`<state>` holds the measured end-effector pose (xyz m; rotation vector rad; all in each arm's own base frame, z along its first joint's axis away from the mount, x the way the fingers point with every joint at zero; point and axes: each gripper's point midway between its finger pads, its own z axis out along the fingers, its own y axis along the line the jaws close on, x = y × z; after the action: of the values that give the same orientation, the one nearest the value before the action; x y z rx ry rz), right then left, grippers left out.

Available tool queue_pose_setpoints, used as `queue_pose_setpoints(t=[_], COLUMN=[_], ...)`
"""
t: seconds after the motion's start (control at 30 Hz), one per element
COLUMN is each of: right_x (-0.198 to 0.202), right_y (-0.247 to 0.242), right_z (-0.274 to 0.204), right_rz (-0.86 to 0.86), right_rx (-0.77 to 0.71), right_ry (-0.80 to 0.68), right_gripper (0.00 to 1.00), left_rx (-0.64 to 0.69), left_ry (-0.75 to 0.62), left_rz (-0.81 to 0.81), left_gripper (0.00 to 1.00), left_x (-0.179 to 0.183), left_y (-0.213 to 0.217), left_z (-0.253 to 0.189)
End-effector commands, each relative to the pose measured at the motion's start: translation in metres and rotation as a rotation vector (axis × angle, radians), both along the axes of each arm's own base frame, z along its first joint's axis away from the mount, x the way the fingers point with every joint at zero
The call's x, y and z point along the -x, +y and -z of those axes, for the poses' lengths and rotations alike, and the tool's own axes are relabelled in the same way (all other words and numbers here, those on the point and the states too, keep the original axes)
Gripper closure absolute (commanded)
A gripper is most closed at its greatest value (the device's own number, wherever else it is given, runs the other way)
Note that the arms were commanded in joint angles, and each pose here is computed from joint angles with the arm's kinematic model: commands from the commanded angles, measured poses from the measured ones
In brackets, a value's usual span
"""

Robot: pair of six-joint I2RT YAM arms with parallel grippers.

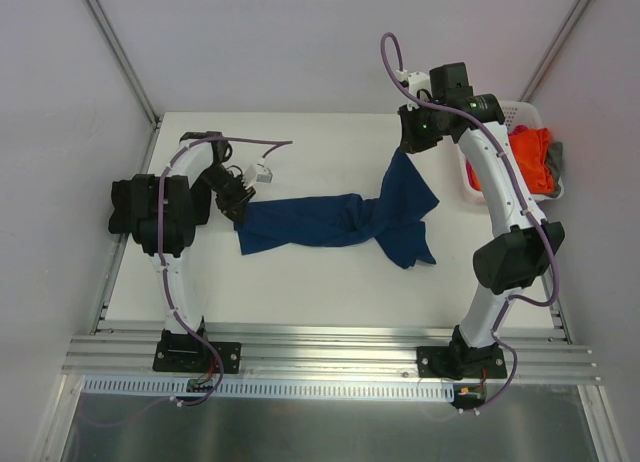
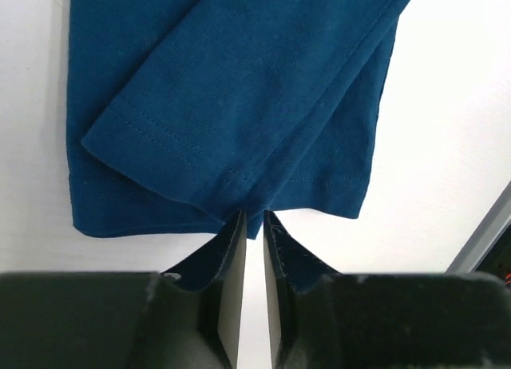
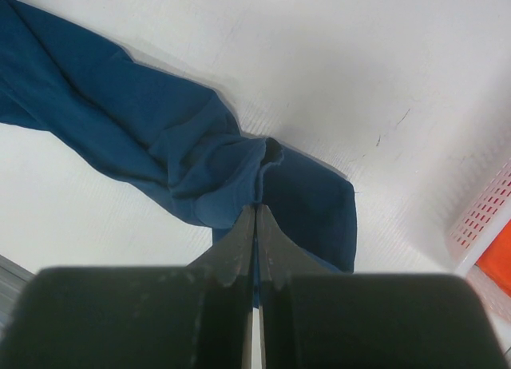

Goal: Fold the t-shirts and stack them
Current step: Flatten out the tshirt

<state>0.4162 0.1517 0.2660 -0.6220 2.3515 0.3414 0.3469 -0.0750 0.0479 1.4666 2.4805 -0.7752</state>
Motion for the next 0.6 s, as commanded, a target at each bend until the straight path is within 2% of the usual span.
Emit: queue_pose_setpoints(t=[0.0,0.03,0.17,0.2,0.27,0.47,0.57], right_x=[-0.008,-0.009,-0.008,-0.008,-0.006,-0.003,-0.002], right_y=[0.000,0.000,-0.001,0.000,-0.001,-0.004,-0.005], right_z=[-0.018,-0.019,-0.022,-0.023,-0.024,-0.026,-0.025], right_rz=[0.002,0.003,0.005,0.002,0.002,0.005,0.006], right_rx=[-0.005,-0.007,-0.011,-0.013,-0.011,0.000,0.005], right_ry=[-0.062,-0.066,-0.073,-0.074,-0.076,-0.082,-0.084], right_gripper=[0.99,0.99,0.99,0.99,0.99,0.99,0.99], left_rx=[0.006,0.008,0.020,0.017,0.010,-0.008,-0.015], left_ry=[0.005,0.011,0.020,0.024,0.031,0.061,0.073], left_rz=[0.010,0.009,-0.007,-0.012,-0.015,0.004,-0.001], left_gripper=[0.86,0.99,1.00,0.98,0.84,0.80,0.84], left_x=[0.000,0.001,0.003,0.003,0.004,0.012,0.012], left_y=[-0.005,-0.005,-0.008,-0.008,-0.008,-0.012,-0.013], left_z=[-0.006,-0.006,-0.008,-0.007,-0.006,0.003,0.006])
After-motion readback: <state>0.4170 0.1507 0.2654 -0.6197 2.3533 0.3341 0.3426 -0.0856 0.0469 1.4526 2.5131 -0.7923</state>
